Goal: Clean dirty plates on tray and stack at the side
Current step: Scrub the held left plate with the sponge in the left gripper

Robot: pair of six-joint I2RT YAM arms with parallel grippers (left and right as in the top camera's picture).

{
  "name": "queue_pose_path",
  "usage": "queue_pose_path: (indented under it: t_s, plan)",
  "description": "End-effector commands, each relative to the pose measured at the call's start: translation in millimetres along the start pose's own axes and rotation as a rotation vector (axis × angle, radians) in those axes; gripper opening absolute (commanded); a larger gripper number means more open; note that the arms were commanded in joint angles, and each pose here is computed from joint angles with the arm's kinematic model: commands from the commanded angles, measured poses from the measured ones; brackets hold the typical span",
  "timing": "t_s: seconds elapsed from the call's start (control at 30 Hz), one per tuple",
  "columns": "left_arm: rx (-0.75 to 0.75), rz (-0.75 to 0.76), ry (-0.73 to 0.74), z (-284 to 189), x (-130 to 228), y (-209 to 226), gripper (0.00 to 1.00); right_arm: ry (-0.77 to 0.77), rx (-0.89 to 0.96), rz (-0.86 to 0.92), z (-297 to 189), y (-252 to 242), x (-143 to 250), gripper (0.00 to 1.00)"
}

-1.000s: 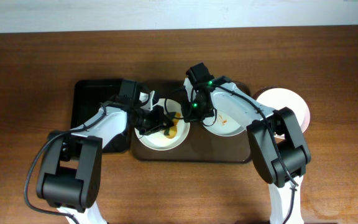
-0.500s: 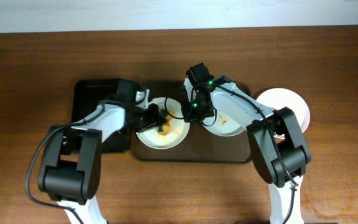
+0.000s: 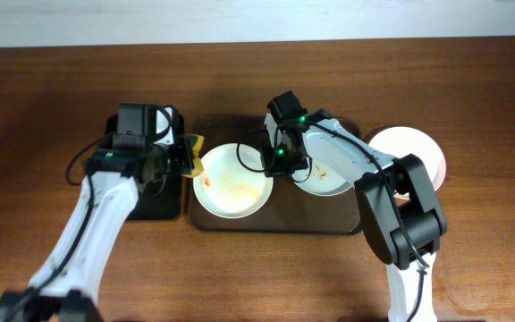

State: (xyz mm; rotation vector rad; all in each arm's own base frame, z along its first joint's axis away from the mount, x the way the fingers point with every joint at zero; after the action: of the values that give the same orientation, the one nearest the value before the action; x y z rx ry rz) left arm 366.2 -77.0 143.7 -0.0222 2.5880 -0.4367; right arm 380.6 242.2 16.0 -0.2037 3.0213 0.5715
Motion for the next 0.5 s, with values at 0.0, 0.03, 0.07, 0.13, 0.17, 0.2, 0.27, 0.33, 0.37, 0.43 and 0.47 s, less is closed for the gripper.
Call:
queue_pose_path:
  t_s: [0.0,0.03,0.07,0.13,0.17,0.2,0.27,0.33,0.37,0.43,0.47]
  plan:
    - [-0.045,0.015,-0.016,-11.1,-1.1,6.7,0.00,-0.004,0.016,-0.007,0.7,-0.6,-1.1,0.04]
    - [-0.043,0.013,-0.006,-9.7,1.7,6.7,0.00,-0.008,0.015,-0.008,-1.2,0.3,-1.7,0.04]
    - [-0.038,0.010,0.010,-8.8,5.7,6.4,0.00,-0.013,0.013,-0.010,-2.5,1.1,-2.6,0.04]
    - [-0.017,0.008,0.035,-4.0,10.7,3.2,0.00,-0.015,0.012,-0.011,-2.6,1.4,-3.2,0.04]
    - [0.006,0.011,0.051,0.9,13.4,-1.4,0.00,-0.015,0.012,-0.011,-2.6,1.4,-3.2,0.04]
    - [0.037,0.018,0.074,9.2,17.3,-8.7,0.00,-0.015,0.012,-0.011,-2.6,1.5,-3.1,0.04]
    - [0.054,0.003,0.140,33.4,29.9,-19.4,0.00,-0.014,0.012,-0.011,-2.6,1.5,-2.9,0.04]
    - [0.082,0.022,0.197,58.1,42.9,-31.1,0.00,-0.014,0.012,-0.011,-2.6,1.5,-2.8,0.04]
    - [0.089,0.030,0.237,76.0,53.3,-37.0,0.00,-0.014,0.012,-0.010,-2.6,1.4,-2.9,0.04]
    - [0.081,0.037,0.273,95.3,64.3,-38.7,0.00,-0.012,0.013,-0.010,-2.6,1.1,-2.3,0.04]
    - [0.055,0.040,0.280,105.2,67.6,-34.5,0.00,-0.010,0.013,-0.009,-2.6,1.2,-1.9,0.04]
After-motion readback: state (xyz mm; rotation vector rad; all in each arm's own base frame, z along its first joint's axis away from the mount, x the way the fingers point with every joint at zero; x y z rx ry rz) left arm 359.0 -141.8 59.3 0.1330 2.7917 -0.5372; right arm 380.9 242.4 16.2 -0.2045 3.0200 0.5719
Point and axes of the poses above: each gripper's point midway between its finger pads, its own z axis out along the fingers, its own y axis along the line the jaws close on, x = y × z, the point moved 1 cm from there along -z, back along the fingers, and after that the axes turned 6 degrees about z, right-handed, at the moved point
